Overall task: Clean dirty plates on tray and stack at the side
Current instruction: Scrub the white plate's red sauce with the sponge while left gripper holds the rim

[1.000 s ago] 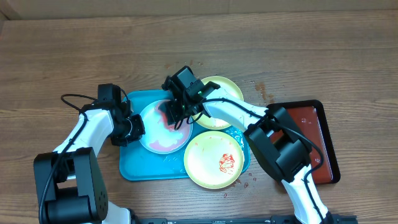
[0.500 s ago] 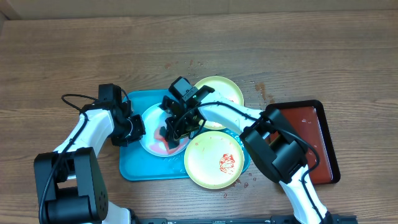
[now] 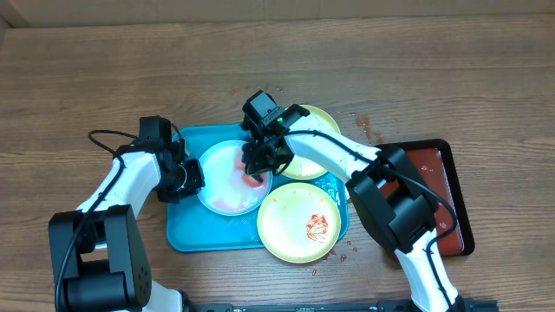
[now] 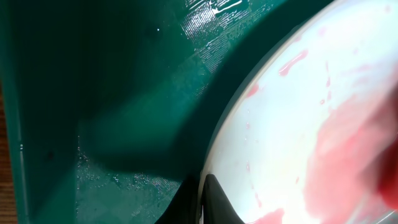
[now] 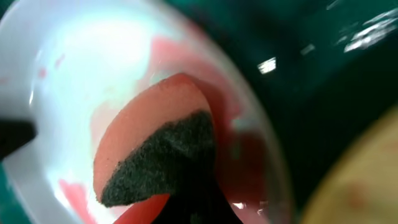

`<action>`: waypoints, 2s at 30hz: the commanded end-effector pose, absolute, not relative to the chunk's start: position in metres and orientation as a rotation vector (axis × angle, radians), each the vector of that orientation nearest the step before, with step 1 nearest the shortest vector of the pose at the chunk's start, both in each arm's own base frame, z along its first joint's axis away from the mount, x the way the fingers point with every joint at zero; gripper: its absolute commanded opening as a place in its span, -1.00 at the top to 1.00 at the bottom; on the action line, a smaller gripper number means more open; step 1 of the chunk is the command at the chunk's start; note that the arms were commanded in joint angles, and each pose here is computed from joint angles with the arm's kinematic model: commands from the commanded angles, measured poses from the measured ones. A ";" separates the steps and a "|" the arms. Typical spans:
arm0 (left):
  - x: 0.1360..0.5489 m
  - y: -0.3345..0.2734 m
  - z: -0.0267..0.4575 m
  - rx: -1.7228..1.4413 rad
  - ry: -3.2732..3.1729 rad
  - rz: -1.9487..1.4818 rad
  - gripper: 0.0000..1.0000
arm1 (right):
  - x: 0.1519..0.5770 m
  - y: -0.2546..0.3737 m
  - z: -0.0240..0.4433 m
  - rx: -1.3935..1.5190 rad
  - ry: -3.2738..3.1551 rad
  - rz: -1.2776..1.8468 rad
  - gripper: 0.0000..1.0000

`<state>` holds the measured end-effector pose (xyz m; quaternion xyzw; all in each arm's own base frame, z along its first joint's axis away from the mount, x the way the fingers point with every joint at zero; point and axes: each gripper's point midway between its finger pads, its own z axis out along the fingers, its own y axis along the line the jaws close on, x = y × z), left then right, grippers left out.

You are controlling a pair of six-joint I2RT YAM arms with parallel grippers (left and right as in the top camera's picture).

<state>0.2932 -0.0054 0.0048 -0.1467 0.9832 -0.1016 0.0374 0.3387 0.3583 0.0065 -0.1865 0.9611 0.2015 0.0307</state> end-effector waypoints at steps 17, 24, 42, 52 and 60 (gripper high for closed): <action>0.287 0.000 -0.004 -0.449 3.043 -0.265 0.91 | 0.392 0.364 0.018 -0.762 2.732 0.448 0.92; 0.288 -0.003 -0.004 -0.425 3.045 -0.264 0.91 | 0.351 0.414 0.023 -0.966 2.654 0.576 0.92; 0.285 -0.001 -0.004 -0.429 3.056 -0.244 0.91 | 0.383 0.405 0.027 -0.776 2.626 0.460 0.92; 0.284 -0.001 -0.004 -0.430 3.060 -0.243 0.91 | 0.405 0.338 0.013 -0.641 2.760 0.275 0.92; 0.286 -0.001 -0.004 -0.429 3.053 -0.242 0.91 | 0.369 0.311 0.001 -0.737 2.922 0.155 0.92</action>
